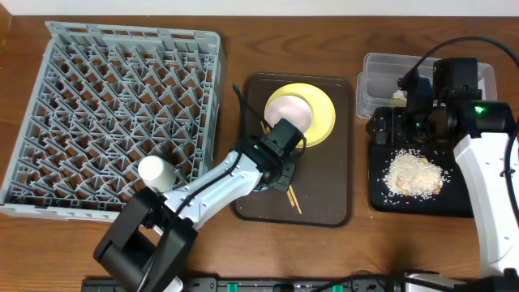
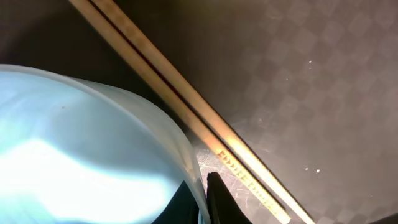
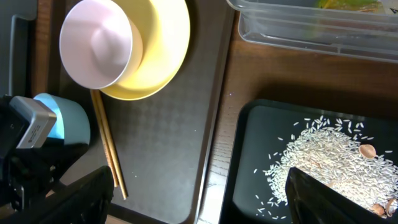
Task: Sort waste into correct bins and load items into the dishwasher
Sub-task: 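Carry the light-blue cup into the dish rack and release it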
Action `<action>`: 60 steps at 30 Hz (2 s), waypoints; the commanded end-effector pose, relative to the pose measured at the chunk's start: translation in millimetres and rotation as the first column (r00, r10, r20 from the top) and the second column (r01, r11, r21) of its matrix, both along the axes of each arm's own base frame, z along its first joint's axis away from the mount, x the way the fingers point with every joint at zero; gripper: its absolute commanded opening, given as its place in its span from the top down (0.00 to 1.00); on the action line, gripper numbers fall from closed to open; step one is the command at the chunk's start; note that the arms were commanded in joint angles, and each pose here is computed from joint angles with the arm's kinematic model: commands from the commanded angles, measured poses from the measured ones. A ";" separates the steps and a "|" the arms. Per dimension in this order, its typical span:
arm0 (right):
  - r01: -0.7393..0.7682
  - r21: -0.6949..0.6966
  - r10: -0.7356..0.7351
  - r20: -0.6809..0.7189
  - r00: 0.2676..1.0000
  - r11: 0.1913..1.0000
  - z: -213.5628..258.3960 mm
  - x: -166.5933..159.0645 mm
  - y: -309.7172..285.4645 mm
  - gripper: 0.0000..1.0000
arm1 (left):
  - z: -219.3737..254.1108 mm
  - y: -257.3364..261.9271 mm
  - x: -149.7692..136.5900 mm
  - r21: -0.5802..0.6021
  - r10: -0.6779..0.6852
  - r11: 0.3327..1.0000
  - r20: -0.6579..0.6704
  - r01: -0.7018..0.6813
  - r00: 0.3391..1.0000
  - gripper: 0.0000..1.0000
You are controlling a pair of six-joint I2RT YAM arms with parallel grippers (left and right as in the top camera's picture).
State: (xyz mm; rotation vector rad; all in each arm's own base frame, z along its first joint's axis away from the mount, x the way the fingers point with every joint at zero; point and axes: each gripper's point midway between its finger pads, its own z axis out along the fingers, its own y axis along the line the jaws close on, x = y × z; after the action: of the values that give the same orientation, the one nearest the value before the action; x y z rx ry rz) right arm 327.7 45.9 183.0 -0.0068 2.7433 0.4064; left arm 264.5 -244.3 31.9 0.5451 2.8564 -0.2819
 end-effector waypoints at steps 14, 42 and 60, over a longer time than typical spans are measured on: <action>0.007 0.009 -0.008 0.022 1.000 1.000 9.0 1.6 -0.4 0.14 | 107.8 7.0 21.5 -0.210 0.074 0.977 0.227 -0.025 0.971 0.93; 0.007 0.009 -0.008 0.022 1.000 1.000 9.0 1.6 -0.4 0.13 | 211.9 193.2 95.3 -0.935 0.264 0.351 0.037 -0.061 0.964 0.92; 0.007 0.009 -0.008 0.021 1.000 1.000 8.9 1.4 -0.4 0.13 | 130.6 271.0 120.6 -0.934 0.390 0.164 -0.234 -0.317 0.891 0.92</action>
State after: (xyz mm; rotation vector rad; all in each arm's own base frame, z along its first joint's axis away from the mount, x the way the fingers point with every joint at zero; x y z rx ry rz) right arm 326.8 45.9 182.6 -0.0061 2.7471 0.4068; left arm 384.4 13.3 174.4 -0.3324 1.9719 -1.7220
